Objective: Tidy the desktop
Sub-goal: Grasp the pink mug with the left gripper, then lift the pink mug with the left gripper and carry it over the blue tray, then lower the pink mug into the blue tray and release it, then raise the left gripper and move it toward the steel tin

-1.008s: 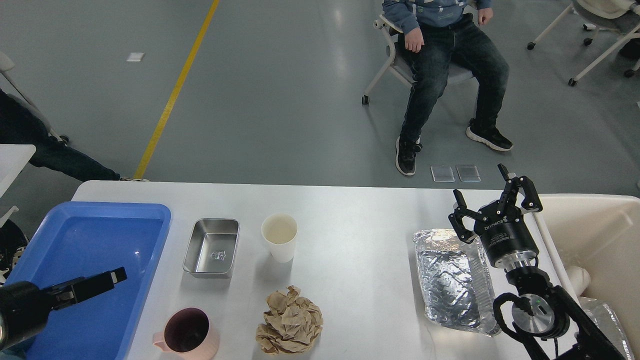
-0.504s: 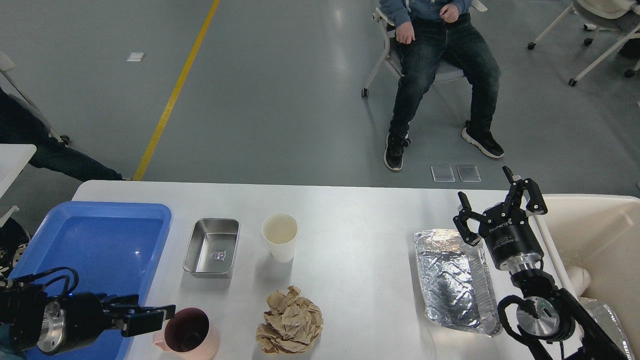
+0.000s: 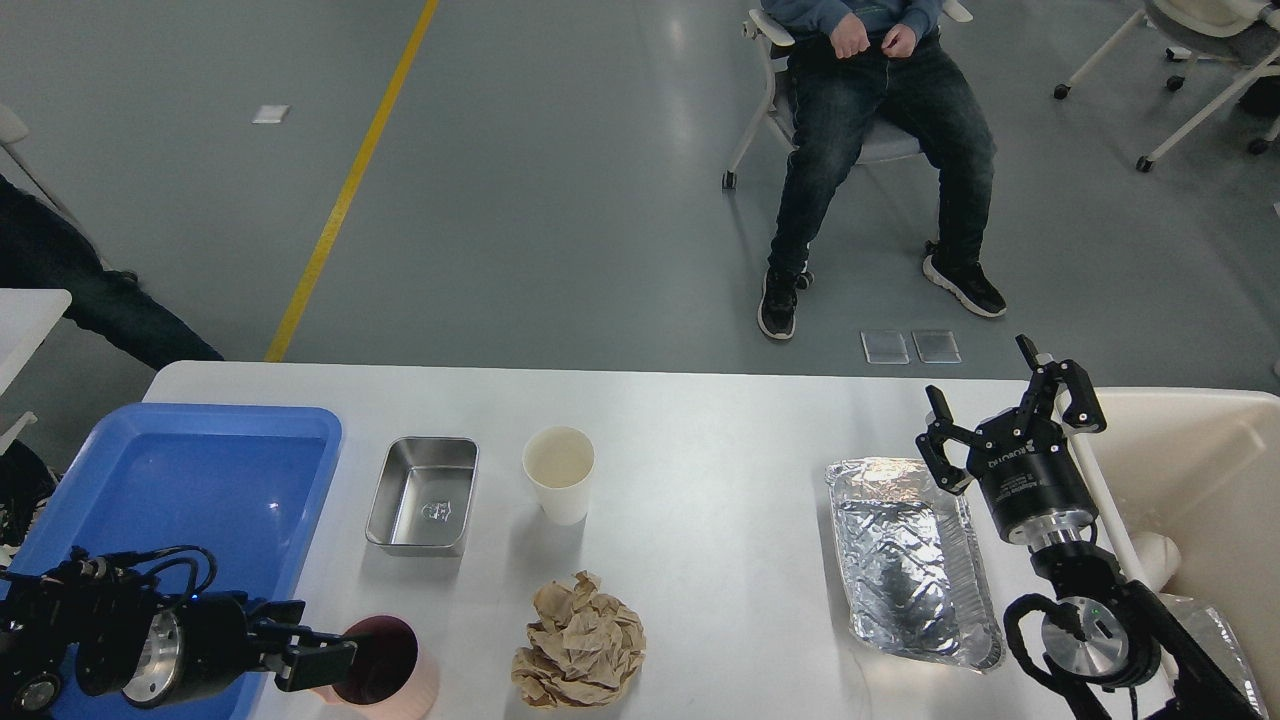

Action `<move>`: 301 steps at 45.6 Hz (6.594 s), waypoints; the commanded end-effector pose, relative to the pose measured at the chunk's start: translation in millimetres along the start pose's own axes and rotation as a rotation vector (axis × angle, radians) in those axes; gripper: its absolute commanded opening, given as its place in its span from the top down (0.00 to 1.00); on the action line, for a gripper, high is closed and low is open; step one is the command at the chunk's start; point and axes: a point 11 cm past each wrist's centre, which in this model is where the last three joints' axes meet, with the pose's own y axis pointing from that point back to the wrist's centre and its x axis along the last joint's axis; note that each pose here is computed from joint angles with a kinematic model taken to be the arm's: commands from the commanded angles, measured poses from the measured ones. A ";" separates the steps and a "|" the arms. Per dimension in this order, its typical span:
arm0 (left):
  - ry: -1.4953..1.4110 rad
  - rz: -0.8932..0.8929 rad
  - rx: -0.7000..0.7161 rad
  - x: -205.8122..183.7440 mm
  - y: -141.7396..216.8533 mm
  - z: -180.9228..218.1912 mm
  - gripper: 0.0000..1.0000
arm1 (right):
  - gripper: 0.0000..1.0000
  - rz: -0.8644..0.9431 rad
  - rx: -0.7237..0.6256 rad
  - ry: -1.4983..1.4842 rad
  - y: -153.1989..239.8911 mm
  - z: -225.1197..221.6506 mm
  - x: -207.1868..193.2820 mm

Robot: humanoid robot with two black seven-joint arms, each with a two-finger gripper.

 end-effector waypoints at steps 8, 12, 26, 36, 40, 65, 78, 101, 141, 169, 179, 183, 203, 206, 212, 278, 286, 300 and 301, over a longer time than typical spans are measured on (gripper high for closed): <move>-0.051 -0.058 0.040 -15.4 -10.4 1.4 0.53 | 0.00 0.006 0.014 0.003 0.2 -5.6 2.7; -0.052 -0.067 0.057 -15.6 -10.9 0.2 0.73 | 0.00 0.007 0.013 0.003 1.1 -5.2 3.1; -0.057 -0.075 0.057 -14.9 -10.8 0.3 1.00 | 0.00 0.004 0.013 0.001 0.6 -4.5 2.0; -0.081 -0.072 0.042 1.5 -7.6 4.1 1.00 | 0.00 0.007 0.013 -0.001 0.7 -4.0 2.4; -0.085 -0.065 0.028 4.8 -7.1 6.7 1.00 | 0.00 0.007 0.012 -0.003 0.8 -3.1 2.0; -0.023 0.099 0.074 98.3 95.5 -22.2 1.00 | 0.00 0.005 0.007 -0.003 1.0 -1.1 1.2; -0.006 0.106 0.120 106.8 125.8 -35.0 1.00 | 0.00 0.001 0.000 -0.003 0.1 0.9 0.3; 0.145 0.042 0.212 54.7 114.5 -82.3 1.00 | 0.00 -0.001 -0.001 -0.001 0.2 1.0 0.1; 0.305 -0.015 0.301 -33.7 83.7 -121.9 1.00 | 0.00 -0.002 0.000 0.005 -0.7 -1.1 0.7; 0.291 -0.032 0.308 -37.8 82.7 -122.1 0.21 | 0.00 0.005 -0.003 0.005 1.8 -0.1 3.4; 0.287 -0.020 0.306 -34.1 83.6 -122.0 0.08 | 0.00 -0.001 -0.001 -0.001 0.8 0.7 1.5; 0.285 -0.009 0.298 -30.8 84.0 -120.5 0.05 | 0.00 -0.002 -0.001 -0.002 0.3 0.8 0.8; 0.336 0.157 0.260 28.0 125.8 -118.7 0.03 | 0.00 -0.010 -0.003 -0.004 -1.7 1.3 -2.0; 0.334 0.186 0.244 37.9 129.0 -114.9 0.03 | 0.00 -0.012 -0.003 -0.004 -2.1 1.5 -2.7; 0.337 0.238 0.216 54.5 136.2 -108.6 0.03 | 0.00 -0.012 -0.005 -0.004 -2.0 2.0 -2.8; 0.194 0.502 0.055 122.6 157.5 -48.3 0.03 | 0.00 -0.003 -0.012 0.004 -1.2 2.1 1.4; 0.229 0.475 0.068 111.8 147.6 -55.4 0.03 | 0.00 0.001 -0.014 0.004 0.3 2.8 2.7; 0.285 0.444 0.082 95.5 131.3 -66.6 0.03 | 0.00 0.000 -0.013 0.000 -0.2 3.9 1.5; 0.289 0.443 0.085 94.5 131.0 -68.0 0.03 | 0.00 0.000 -0.013 0.000 -0.2 3.9 1.5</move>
